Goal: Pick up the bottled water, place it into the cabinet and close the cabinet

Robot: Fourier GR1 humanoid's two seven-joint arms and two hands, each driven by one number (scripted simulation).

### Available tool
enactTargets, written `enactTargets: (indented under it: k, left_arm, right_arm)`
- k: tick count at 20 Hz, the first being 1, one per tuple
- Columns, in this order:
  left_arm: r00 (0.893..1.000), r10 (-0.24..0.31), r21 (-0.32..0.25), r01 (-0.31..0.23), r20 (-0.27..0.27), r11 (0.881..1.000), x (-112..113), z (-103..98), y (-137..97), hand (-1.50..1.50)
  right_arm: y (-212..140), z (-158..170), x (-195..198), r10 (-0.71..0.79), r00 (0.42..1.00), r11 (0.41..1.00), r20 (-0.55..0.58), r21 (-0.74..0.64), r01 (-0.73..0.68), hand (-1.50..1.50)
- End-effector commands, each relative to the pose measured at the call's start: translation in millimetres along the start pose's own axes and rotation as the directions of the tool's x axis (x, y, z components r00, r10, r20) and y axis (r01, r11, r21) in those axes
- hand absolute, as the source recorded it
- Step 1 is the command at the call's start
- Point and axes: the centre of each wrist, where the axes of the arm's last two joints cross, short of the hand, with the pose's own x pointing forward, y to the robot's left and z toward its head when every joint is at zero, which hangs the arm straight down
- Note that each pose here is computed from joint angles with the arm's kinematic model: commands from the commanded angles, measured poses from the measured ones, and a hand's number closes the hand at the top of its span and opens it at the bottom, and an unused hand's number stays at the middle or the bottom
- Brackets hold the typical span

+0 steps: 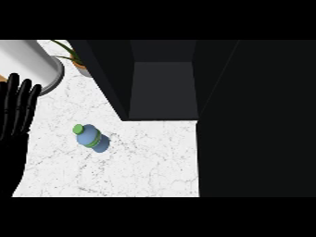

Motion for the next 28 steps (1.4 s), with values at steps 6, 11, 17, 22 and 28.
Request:
enactTargets:
  k: [6, 11, 17, 22, 28]
  left_arm:
    - [1.000, 0.011, -0.002, -0.011, 0.016, 1.000, -12, -17, -68, -1.50]
    - [0.856, 0.367, 0.289, -0.271, -0.364, 0.918, -22, 19, -51, -1.50]
    - [0.849, 0.375, 0.310, -0.268, -0.372, 0.912, 3, 33, -47, -1.50]
    - [0.847, 0.369, 0.293, -0.268, -0.382, 0.918, 11, 57, -65, -1.50]
    - [0.856, 0.355, 0.298, -0.251, -0.375, 0.921, 5, 84, -52, -1.50]
  right_arm:
    - [-1, 35, 40, 0.074, 0.996, 0.995, 0.050, 0.068, -0.077, -1.50]
    - [8, 55, 9, -0.314, 0.912, 0.945, -0.264, -0.001, 0.326, -1.50]
    - [12, 79, 28, -0.332, 0.900, 0.938, -0.284, 0.002, 0.347, -1.50]
    - [3, 77, 21, -0.350, 0.898, 0.933, -0.267, -0.017, 0.359, -1.50]
    - [16, 80, 24, -0.326, 0.907, 0.943, -0.266, -0.027, 0.331, -1.50]
